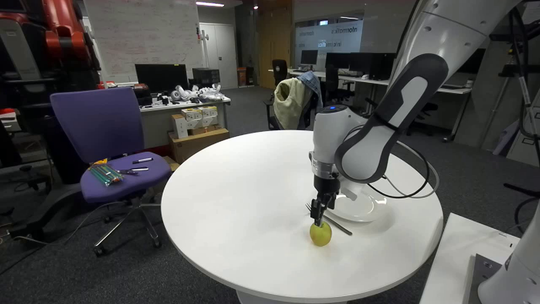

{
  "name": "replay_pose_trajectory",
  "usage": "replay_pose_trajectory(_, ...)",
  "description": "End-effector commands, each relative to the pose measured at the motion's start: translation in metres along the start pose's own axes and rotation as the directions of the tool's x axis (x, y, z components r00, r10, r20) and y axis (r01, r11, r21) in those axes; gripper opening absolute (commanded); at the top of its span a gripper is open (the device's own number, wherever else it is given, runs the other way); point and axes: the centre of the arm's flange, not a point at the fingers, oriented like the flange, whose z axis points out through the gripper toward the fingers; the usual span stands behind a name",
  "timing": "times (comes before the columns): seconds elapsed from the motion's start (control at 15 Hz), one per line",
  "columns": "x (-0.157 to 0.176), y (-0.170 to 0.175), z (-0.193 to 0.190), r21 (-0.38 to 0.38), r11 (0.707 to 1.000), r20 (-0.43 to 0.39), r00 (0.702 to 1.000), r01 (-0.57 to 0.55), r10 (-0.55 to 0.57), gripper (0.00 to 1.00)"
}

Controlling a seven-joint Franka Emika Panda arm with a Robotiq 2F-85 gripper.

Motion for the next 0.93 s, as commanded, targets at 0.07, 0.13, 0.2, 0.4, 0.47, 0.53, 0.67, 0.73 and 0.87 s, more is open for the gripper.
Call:
replay_pose_trajectory(0.07, 0.012, -0.012, 0.007, 0.011, 0.999, -0.008, 0.999, 0.051, -0.051, 1.00)
replay_pose_trajectory(0.13, 0.014, -0.014, 0.010, 0.011, 0.998, -0.003, 0.999, 0.054, -0.054, 1.00)
replay_pose_trajectory(0.2, 0.015, -0.015, 0.013, 0.012, 0.998, 0.002, 0.998, 0.056, -0.056, 1.00)
replay_pose_trajectory(0.4, 0.019, -0.017, 0.022, 0.014, 0.998, 0.015, 0.998, 0.061, -0.062, 1.00)
replay_pose_trajectory(0.47, 0.020, -0.018, 0.025, 0.014, 0.998, 0.020, 0.998, 0.063, -0.063, 1.00)
replay_pose_trajectory(0.53, 0.021, -0.019, 0.028, 0.014, 0.998, 0.024, 0.998, 0.065, -0.066, 1.00)
replay_pose_trajectory(0.67, 0.023, -0.021, 0.033, 0.014, 0.997, 0.031, 0.997, 0.069, -0.070, 1.00)
replay_pose_trajectory(0.73, 0.024, -0.021, 0.035, 0.015, 0.997, 0.035, 0.997, 0.072, -0.072, 1.00)
replay_pose_trajectory(0.87, 0.025, -0.024, 0.038, 0.015, 0.997, 0.040, 0.996, 0.075, -0.076, 1.00)
